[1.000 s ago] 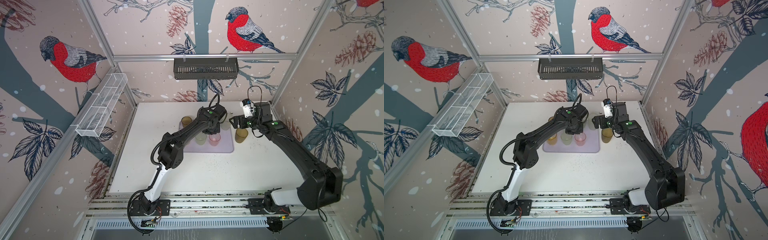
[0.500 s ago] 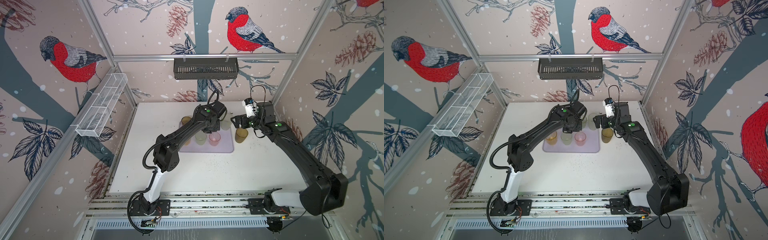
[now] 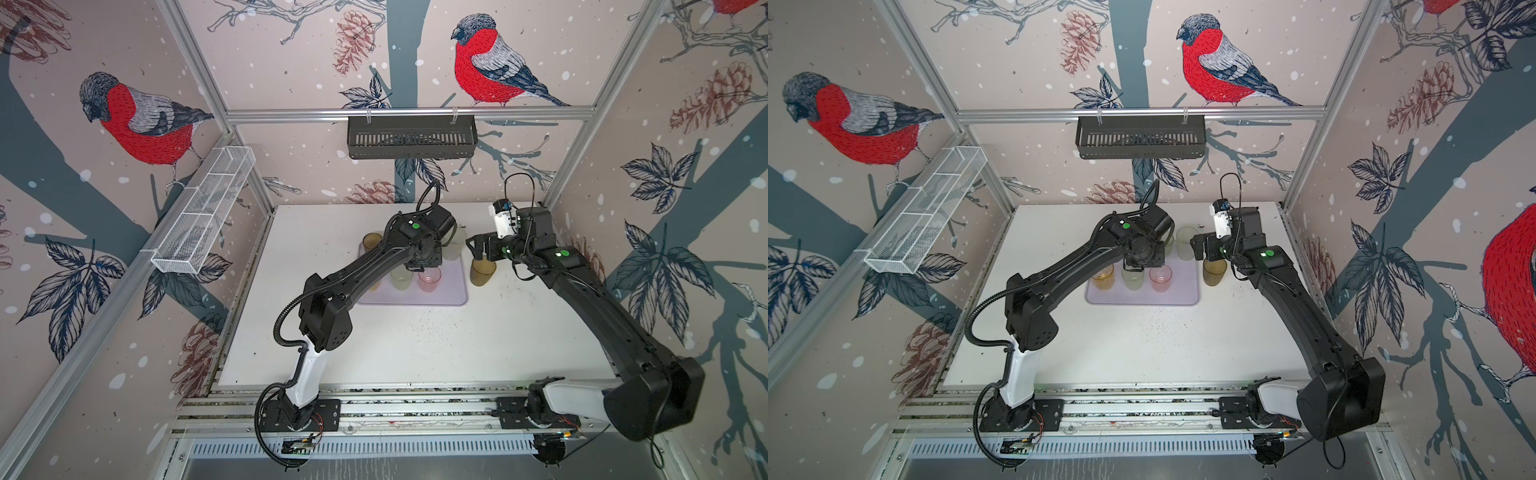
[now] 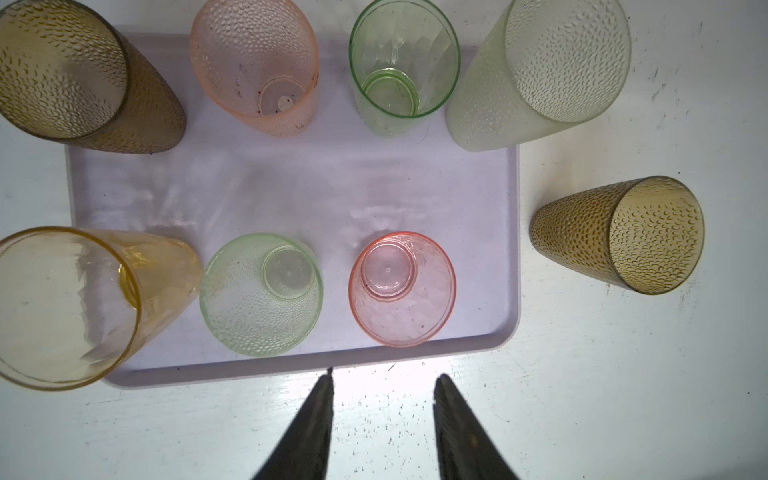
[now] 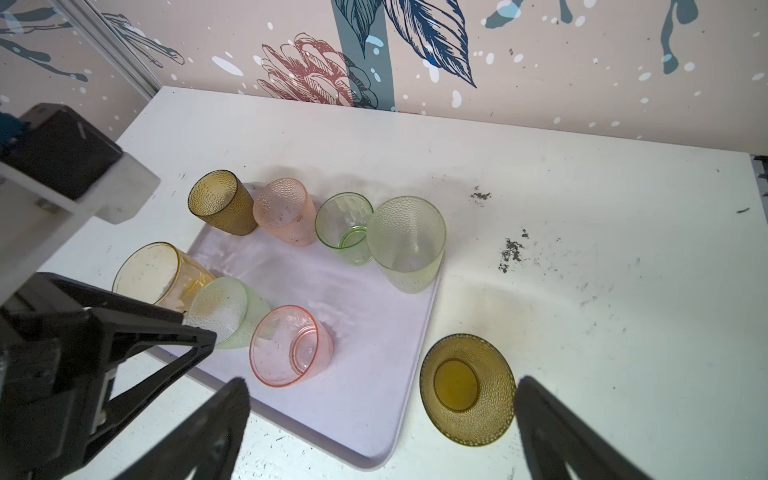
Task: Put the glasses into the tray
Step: 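Raise the left gripper while the right gripper moves toward the olive glass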
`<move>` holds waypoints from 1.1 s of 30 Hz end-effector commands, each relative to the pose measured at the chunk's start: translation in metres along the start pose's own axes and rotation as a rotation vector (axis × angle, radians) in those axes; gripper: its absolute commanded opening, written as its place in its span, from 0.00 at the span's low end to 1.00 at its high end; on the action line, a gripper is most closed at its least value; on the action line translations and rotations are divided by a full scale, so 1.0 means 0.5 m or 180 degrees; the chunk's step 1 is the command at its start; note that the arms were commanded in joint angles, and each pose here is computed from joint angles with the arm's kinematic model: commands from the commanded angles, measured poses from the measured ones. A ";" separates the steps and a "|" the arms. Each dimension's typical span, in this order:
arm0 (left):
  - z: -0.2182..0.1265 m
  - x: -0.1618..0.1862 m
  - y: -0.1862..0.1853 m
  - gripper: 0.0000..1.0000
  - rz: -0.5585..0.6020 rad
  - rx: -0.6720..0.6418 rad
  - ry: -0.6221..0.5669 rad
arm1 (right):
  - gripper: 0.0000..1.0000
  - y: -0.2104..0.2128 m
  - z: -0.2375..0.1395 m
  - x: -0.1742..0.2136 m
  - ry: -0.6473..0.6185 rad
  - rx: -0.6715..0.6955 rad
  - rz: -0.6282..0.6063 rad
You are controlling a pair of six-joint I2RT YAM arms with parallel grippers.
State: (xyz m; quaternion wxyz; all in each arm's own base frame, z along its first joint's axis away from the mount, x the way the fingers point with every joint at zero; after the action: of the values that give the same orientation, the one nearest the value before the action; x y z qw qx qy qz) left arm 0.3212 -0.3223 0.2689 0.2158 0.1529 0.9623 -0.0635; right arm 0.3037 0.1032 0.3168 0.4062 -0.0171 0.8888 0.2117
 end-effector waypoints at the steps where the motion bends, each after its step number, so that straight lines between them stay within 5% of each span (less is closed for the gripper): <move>1: -0.017 -0.004 0.004 0.46 0.0124 -0.0014 -0.0101 | 1.00 -0.002 -0.004 -0.006 -0.0044 0.0152 0.0071; 10: -0.047 0.001 0.012 0.53 0.0457 0.0055 -0.0196 | 1.00 -0.011 -0.002 -0.019 -0.0051 0.0495 0.0285; 29: -0.107 0.121 0.077 0.91 0.0826 0.0336 -0.0573 | 1.00 -0.025 0.015 0.030 0.0291 0.0905 0.0893; 33: -0.107 0.130 0.085 0.92 0.0832 0.0306 -0.0593 | 1.00 -0.035 0.012 0.040 0.0322 0.0967 0.0919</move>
State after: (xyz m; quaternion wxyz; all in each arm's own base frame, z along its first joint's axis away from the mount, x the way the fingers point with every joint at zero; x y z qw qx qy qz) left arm 0.2545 -0.2535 0.2802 0.2769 0.2792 0.9151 -0.0889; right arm 0.3020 0.0977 0.2952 0.3309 0.1426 0.9221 0.1409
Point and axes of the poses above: each gripper's point midway between its finger pads, its own z axis out along the fingers, its own y axis along the line the jaws close on, x = y × z, the point moved 9 cm from there along -z, back along the fingers, and after that the axes turned 15 degrees about z, right-handed, at the moved point
